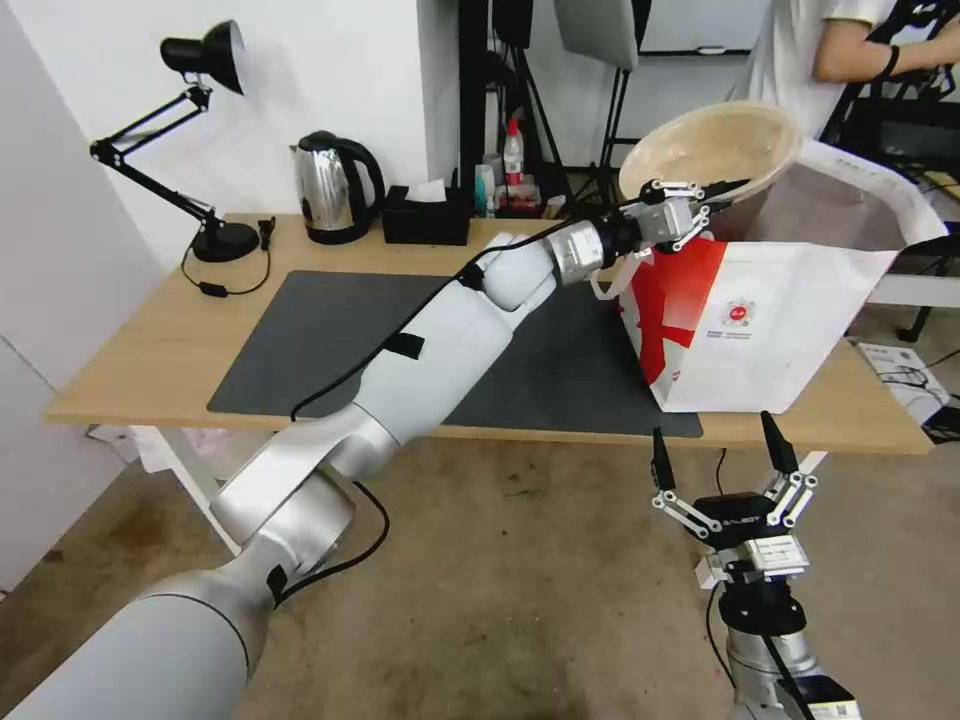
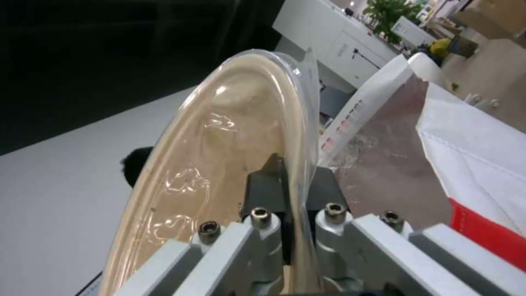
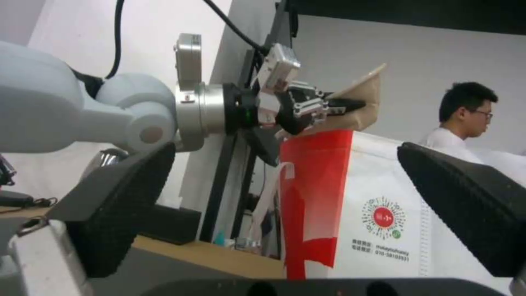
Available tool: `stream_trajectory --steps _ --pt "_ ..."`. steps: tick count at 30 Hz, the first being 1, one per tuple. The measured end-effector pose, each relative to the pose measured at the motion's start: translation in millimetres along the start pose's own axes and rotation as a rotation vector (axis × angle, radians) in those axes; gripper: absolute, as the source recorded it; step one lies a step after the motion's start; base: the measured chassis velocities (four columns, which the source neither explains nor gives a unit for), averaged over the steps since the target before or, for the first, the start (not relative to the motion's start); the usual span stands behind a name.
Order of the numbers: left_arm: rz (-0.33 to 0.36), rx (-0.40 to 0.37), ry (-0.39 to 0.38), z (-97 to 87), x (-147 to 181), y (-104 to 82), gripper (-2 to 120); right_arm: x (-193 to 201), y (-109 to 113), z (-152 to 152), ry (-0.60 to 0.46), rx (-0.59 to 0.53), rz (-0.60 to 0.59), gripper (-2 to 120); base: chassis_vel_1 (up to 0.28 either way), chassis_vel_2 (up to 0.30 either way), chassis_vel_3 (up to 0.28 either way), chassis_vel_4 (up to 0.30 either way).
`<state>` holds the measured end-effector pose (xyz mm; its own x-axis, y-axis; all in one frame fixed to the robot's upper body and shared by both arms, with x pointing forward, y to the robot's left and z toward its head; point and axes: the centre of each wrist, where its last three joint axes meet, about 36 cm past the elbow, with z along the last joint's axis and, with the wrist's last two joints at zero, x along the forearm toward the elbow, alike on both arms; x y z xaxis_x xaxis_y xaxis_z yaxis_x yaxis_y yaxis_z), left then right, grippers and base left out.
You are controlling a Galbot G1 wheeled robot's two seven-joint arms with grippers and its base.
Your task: Pick up the trash from the table and place it into the takeout bag.
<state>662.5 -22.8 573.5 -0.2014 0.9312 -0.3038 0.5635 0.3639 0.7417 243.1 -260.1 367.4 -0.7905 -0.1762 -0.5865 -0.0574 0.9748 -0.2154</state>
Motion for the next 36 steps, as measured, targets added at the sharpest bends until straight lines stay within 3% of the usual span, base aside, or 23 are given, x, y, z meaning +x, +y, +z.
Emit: stream_trajectory --steps 4,10,15,18,24,26,30,36 --pt "-0.009 0.017 -0.005 5.2 0 -5.5 0 -1 1 -1 -0.003 -0.002 0.004 100 0.0 0.0 0.0 0.0" --pt "0.01 0.054 -0.017 7.9 -5 -12.8 25 -2 2 -1 -0.007 -0.004 0.008 100 0.0 0.0 0.0 0.0" --pt "0.033 0.085 -0.025 9.8 -10 -19.1 38 -3 3 -1 -0.011 -0.007 0.013 100 0.0 0.0 0.0 0.0" --pt "0.074 0.113 -0.032 12.5 -12 -24.1 53 -4 4 -2 -0.012 -0.013 0.021 100 0.0 0.0 0.0 0.0" --pt "0.094 0.139 -0.038 14.3 -12 -25.1 70 -4 4 -2 -0.012 -0.02 0.03 100 0.0 0.0 0.0 0.0" --pt "0.114 0.147 -0.043 14.4 -13 -24.3 82 -5 4 -2 -0.014 -0.021 0.031 100 0.0 0.0 0.0 0.0" --pt "0.144 0.186 -0.063 14.1 -14 -26.6 95 -7 3 0 -0.02 -0.021 0.032 100 0.0 0.0 0.0 0.0" --pt "0.166 0.245 -0.105 9.6 -17 -30.2 100 -8 2 0 -0.023 -0.02 0.031 100 0.0 0.0 0.0 0.0"
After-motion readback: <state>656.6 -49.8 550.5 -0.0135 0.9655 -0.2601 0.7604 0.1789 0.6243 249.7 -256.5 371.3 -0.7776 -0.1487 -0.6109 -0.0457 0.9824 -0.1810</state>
